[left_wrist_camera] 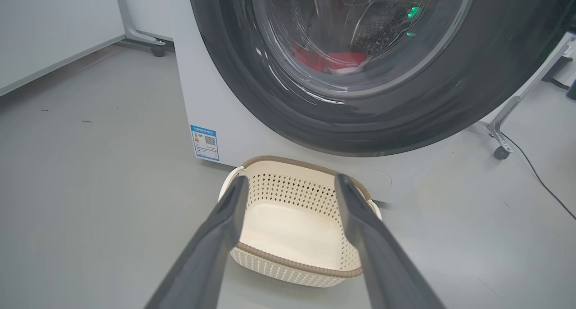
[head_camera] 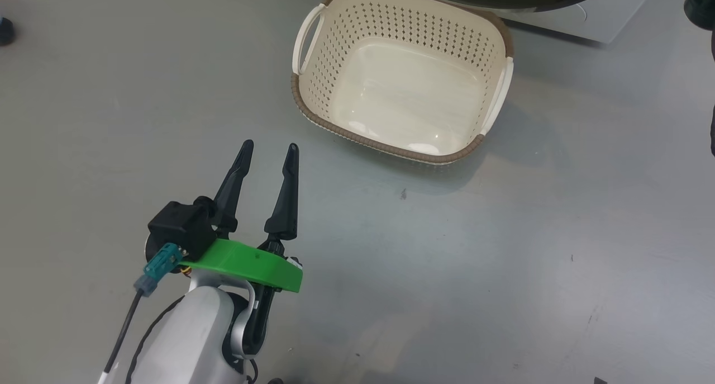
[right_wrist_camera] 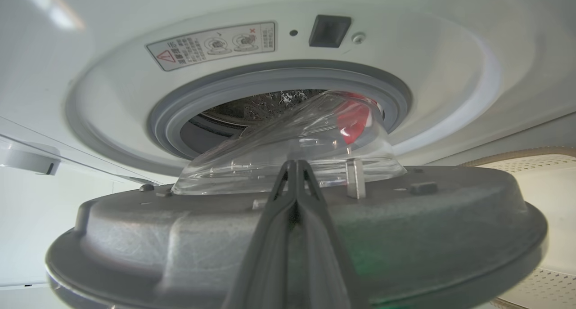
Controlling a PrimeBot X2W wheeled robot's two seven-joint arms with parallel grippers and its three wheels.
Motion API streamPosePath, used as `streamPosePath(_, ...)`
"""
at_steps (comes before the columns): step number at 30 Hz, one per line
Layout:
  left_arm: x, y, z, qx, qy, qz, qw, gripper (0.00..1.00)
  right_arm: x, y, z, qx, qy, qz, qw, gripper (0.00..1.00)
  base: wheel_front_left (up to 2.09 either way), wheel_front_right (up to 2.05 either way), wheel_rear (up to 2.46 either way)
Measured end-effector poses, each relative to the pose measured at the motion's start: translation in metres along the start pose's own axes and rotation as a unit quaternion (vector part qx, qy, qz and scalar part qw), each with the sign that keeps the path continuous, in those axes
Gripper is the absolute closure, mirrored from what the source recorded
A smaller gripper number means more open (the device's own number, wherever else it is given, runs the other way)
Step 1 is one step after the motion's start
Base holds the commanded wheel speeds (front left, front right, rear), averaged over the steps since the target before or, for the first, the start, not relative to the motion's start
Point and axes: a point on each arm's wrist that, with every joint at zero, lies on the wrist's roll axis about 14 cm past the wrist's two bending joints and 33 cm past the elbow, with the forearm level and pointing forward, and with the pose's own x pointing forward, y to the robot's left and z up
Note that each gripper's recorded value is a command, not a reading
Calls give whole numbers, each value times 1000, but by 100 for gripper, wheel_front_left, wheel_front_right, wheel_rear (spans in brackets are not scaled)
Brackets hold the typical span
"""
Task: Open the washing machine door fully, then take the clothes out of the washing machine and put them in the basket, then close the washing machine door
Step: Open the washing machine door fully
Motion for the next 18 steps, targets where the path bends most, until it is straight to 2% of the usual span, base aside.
streamPosePath(11,-3,-2,7,1,-9,-2,1000,0,0,-4,-8,22,24,-16,999,100,0,0,0)
streamPosePath(18,-7,-3,21,5,-27,-2,1000,0,-6,-5,-36,48,60,-26,997,100,0,0,0)
